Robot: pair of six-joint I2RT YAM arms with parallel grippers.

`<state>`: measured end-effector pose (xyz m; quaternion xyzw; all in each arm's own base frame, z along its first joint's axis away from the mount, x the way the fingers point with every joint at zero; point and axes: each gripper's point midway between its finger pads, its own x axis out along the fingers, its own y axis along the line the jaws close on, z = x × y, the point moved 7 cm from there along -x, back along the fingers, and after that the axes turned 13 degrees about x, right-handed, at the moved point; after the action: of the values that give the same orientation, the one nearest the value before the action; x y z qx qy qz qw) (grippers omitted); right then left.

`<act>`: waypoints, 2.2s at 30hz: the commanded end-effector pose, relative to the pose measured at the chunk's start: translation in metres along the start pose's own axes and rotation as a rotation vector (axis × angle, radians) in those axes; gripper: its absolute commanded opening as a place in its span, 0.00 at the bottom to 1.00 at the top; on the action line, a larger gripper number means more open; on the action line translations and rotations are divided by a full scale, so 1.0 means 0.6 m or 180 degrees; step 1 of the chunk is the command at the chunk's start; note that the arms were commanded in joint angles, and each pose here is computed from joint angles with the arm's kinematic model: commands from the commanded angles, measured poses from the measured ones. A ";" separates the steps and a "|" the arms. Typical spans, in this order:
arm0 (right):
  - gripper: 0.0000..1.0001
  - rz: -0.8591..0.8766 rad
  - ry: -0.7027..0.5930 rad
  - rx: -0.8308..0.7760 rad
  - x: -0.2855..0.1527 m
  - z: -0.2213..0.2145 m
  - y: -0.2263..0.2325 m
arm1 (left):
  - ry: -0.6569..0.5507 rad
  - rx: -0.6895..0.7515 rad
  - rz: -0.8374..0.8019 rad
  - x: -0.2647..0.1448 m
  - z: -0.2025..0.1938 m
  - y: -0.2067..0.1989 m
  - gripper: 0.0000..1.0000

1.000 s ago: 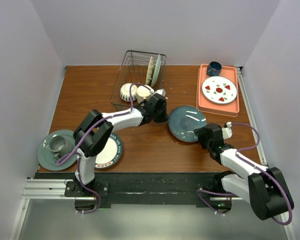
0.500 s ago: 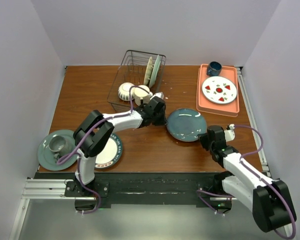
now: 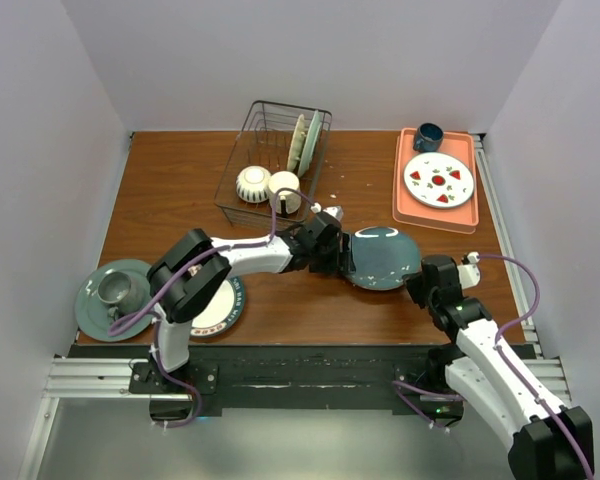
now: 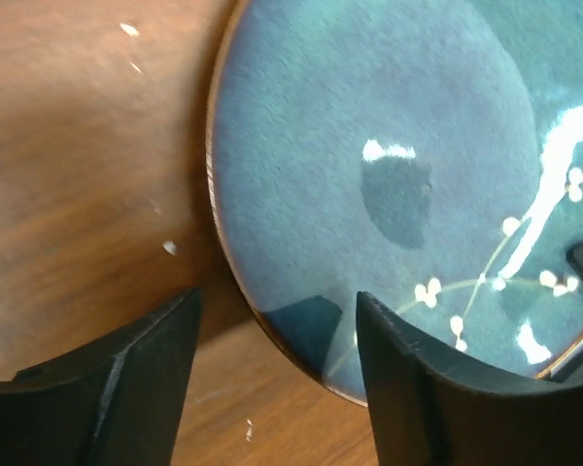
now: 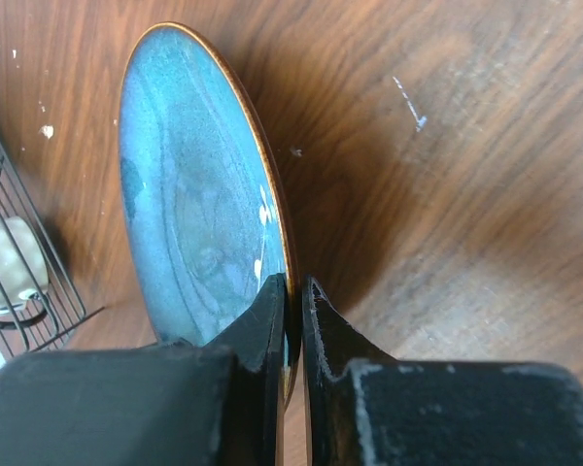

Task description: Load the mixed dishes into the dish rack

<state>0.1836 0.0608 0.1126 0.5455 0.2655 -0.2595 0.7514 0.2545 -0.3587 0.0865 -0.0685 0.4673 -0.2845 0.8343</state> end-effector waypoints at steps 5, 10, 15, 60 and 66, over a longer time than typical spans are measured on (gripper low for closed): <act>0.00 -0.0194 0.0081 -0.0123 -0.014 -0.001 -0.011 | -0.0097 -0.0266 -0.0423 -0.033 -0.018 -0.030 0.75; 0.00 -0.0075 0.0321 -0.0068 -0.032 -0.010 -0.006 | -0.0172 -0.0667 -0.0703 -0.033 -0.017 -0.054 0.75; 0.00 -0.0018 0.0577 -0.0115 -0.044 -0.022 -0.013 | -0.0170 -0.0951 -0.0919 -0.025 -0.012 -0.071 0.67; 0.00 0.0518 -0.0013 -0.0460 -0.132 0.046 0.055 | -0.0247 -0.0419 -0.0934 -0.131 -0.019 -0.068 0.77; 0.00 0.0843 -0.0233 -0.0559 -0.169 0.072 0.111 | -0.0618 -0.0011 0.0031 -0.187 0.026 0.012 0.86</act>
<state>0.1359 0.0470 0.1701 0.4661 0.3037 -0.2203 0.8013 0.2025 -0.3391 0.1624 -0.2002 0.4246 -0.3440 0.8132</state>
